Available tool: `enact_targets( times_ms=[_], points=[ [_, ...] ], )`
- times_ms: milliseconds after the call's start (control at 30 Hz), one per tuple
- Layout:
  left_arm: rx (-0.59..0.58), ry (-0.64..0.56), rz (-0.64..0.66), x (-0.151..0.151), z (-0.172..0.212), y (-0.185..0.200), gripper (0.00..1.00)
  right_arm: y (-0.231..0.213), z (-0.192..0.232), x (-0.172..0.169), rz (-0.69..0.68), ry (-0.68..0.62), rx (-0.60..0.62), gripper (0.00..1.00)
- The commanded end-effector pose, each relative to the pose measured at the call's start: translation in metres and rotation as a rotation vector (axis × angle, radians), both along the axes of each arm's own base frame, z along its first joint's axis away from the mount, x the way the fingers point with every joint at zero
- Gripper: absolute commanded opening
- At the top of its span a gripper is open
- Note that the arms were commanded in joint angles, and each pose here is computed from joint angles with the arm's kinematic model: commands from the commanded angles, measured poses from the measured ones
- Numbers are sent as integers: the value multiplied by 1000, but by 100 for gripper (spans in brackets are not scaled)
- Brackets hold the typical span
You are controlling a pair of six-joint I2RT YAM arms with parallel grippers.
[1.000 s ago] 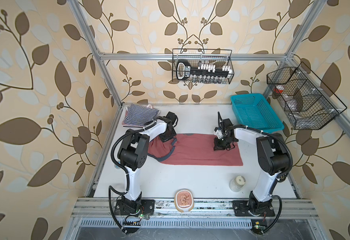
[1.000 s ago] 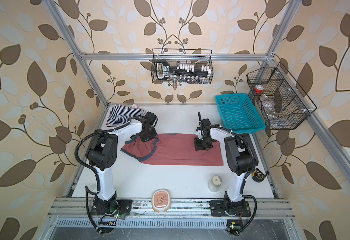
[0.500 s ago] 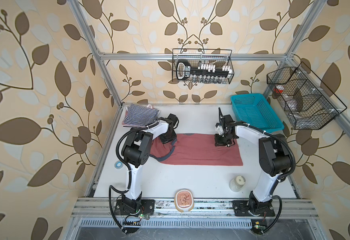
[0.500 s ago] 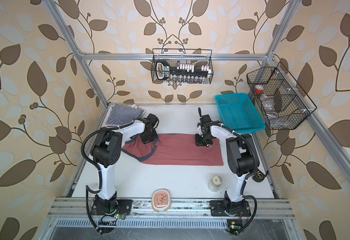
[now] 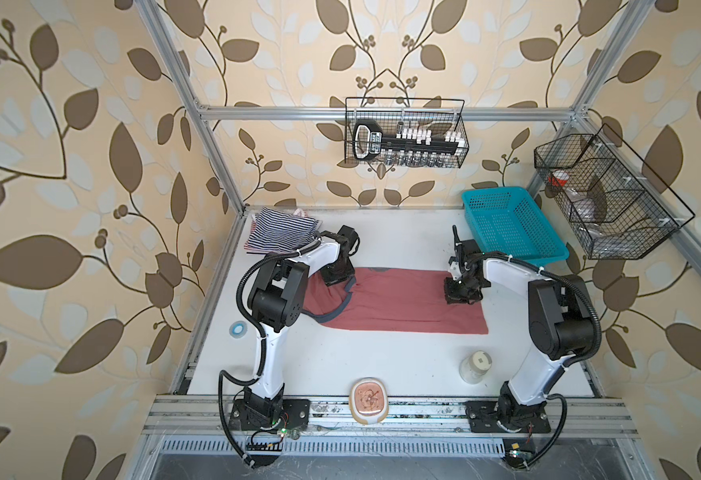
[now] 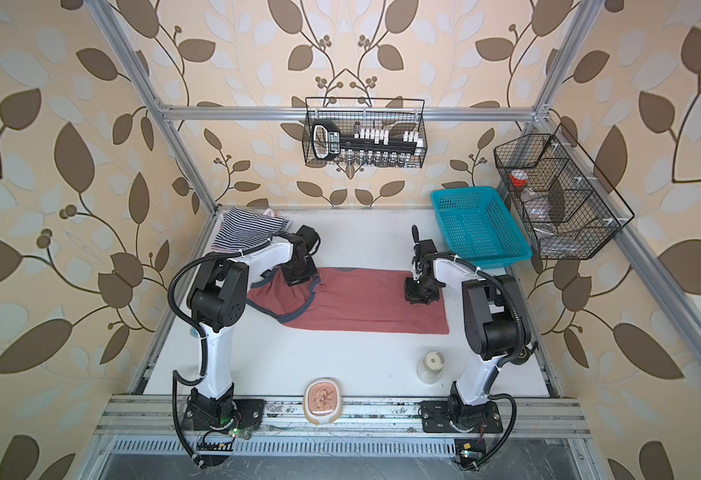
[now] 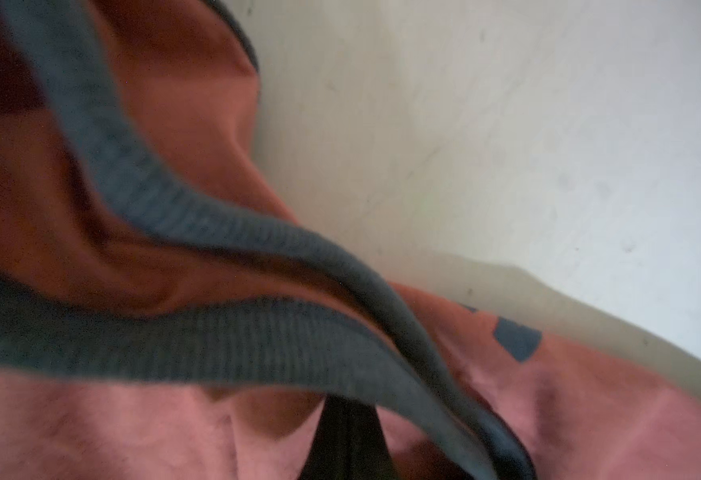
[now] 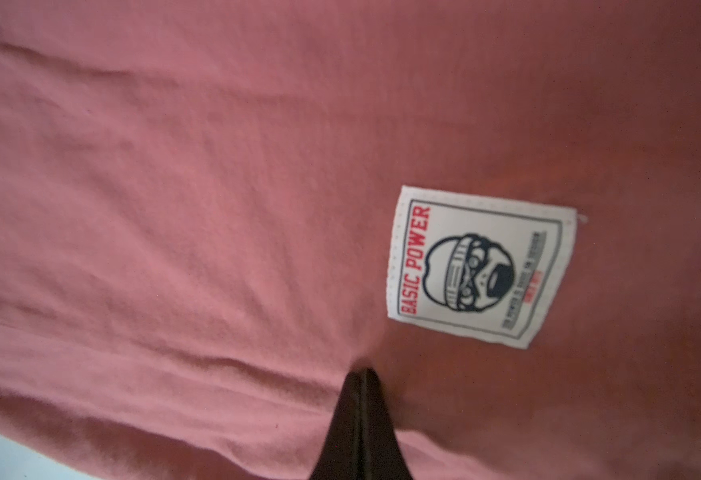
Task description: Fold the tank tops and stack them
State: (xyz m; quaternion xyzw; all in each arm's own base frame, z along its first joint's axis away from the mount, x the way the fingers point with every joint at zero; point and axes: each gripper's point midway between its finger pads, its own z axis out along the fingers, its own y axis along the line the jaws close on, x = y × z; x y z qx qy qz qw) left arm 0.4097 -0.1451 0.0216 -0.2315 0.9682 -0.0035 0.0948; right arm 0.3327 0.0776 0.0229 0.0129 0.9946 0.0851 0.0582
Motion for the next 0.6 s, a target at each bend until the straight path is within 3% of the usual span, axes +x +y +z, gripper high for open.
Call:
enact_targets(
  times_ms=[0, 267, 567],
  points=[
    [30, 10, -29, 7, -15, -2, 4, 9, 15, 8, 26, -28, 3, 0],
    [40, 48, -100, 32, -30, -16, 0, 41, 7, 21, 130, -6, 8, 0],
    [-20, 18, -141, 70, -39, -41, 0, 43, -18, -6, 131, 84, 6, 1]
  ],
)
